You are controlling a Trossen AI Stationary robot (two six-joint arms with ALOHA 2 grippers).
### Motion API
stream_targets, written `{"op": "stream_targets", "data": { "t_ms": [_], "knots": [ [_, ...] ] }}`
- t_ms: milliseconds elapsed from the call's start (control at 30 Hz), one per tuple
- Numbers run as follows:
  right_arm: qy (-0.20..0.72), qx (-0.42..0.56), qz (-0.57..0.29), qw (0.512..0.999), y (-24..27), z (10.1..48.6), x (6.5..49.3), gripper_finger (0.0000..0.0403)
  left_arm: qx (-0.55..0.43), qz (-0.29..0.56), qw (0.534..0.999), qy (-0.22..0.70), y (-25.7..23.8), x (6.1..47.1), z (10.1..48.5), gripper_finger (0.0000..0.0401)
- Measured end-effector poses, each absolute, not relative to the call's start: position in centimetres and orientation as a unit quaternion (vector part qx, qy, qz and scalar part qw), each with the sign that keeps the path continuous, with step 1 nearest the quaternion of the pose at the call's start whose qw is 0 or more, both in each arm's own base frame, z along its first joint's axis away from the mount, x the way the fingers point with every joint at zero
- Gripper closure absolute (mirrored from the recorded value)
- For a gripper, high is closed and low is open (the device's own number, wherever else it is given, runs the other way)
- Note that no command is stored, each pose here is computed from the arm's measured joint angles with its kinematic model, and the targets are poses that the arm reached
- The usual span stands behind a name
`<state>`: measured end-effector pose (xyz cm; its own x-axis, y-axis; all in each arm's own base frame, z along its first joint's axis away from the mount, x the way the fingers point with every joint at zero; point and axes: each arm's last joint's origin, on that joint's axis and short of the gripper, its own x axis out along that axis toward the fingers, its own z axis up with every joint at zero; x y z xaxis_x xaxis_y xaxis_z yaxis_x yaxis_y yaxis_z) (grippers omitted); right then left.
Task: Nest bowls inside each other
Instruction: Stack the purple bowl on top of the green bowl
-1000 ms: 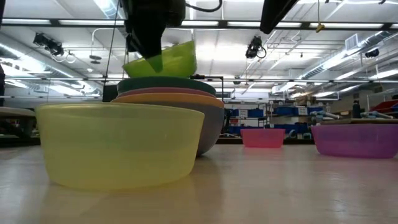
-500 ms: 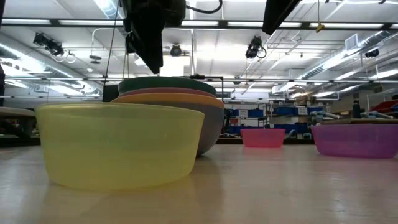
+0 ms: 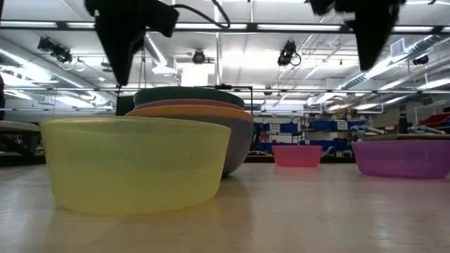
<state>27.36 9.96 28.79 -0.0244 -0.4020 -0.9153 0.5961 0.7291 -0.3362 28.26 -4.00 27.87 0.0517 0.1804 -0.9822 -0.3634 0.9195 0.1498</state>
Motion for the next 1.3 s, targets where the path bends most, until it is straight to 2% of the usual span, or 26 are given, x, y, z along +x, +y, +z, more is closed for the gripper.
{"op": "stream_targets", "data": {
  "t_ms": [167,533,800,900,1033,1067,1200,1300],
  "knots": [
    [0.640,0.122,-0.361,0.667,9.8,25.2,26.4,0.0256,-0.025,0.184,0.715,0.674,-5.8,27.4,27.9,0.0224],
    [0.612,0.209,-0.295,0.703,10.2,19.6,26.8,0.0262,-0.002,0.172,0.717,0.675,-8.5,26.4,27.9,0.0224],
    [0.591,0.210,-0.298,0.720,9.7,15.9,25.9,0.0266,0.023,0.195,0.723,0.662,-9.4,25.9,28.0,0.0224],
    [0.587,0.212,-0.288,0.726,9.5,14.8,25.6,0.0288,0.032,0.205,0.721,0.661,-9.4,25.8,28.1,0.0224],
    [0.606,0.191,-0.266,0.725,9.7,15.6,25.7,0.0377,0.044,0.226,0.706,0.670,-9.1,25.3,28.1,0.0224],
    [0.607,0.187,-0.263,0.726,9.9,16.2,25.8,0.0390,0.047,0.231,0.705,0.669,-9.0,25.2,28.2,0.0224],
    [0.614,0.153,-0.268,0.726,10.4,19.9,26.0,0.0400,0.062,0.244,0.710,0.658,-8.9,25.3,28.2,0.0224],
    [0.588,0.123,-0.256,0.757,10.9,23.6,27.0,0.0401,0.077,0.244,0.713,0.653,-8.9,25.3,28.2,0.0224]
  ]
}}
